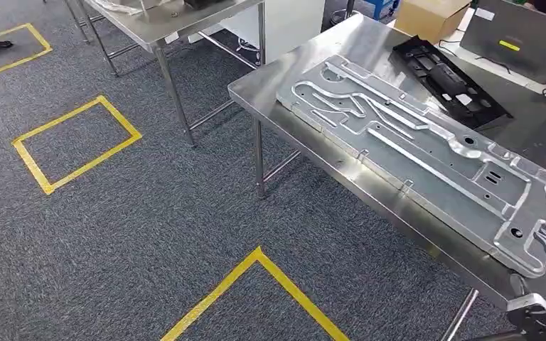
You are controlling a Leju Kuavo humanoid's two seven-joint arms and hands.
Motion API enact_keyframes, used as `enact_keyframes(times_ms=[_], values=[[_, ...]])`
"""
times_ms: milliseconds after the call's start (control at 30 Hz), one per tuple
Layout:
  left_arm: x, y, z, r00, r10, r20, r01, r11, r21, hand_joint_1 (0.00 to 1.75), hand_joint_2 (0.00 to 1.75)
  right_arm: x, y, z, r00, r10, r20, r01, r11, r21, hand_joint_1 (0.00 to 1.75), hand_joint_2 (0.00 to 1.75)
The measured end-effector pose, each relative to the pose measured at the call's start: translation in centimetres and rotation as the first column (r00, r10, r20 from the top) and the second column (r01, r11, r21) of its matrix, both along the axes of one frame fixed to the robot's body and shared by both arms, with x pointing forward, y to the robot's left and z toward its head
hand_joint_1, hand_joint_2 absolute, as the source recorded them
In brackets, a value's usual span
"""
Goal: Take the parts from the cabinet and place them on the table.
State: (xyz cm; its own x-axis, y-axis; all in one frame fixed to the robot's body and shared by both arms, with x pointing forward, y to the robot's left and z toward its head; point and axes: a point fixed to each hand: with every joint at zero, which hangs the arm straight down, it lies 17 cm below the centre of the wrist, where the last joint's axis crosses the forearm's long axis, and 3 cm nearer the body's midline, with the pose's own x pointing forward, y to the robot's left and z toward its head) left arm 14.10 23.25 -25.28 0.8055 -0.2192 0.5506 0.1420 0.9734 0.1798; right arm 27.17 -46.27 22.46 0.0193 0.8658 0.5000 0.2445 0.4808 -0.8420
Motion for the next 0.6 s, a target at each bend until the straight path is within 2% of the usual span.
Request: enact_keyframes(times_ms=[600], values=[[0.1,0.3,0.0,1.0,-0.003,0.003,0.003,1.0,0.018,0.0,0.0,0.1,0.3,-1.3,0.999,0.009,-0.035,-0.008,1.0,0.003,0.0,0.0]])
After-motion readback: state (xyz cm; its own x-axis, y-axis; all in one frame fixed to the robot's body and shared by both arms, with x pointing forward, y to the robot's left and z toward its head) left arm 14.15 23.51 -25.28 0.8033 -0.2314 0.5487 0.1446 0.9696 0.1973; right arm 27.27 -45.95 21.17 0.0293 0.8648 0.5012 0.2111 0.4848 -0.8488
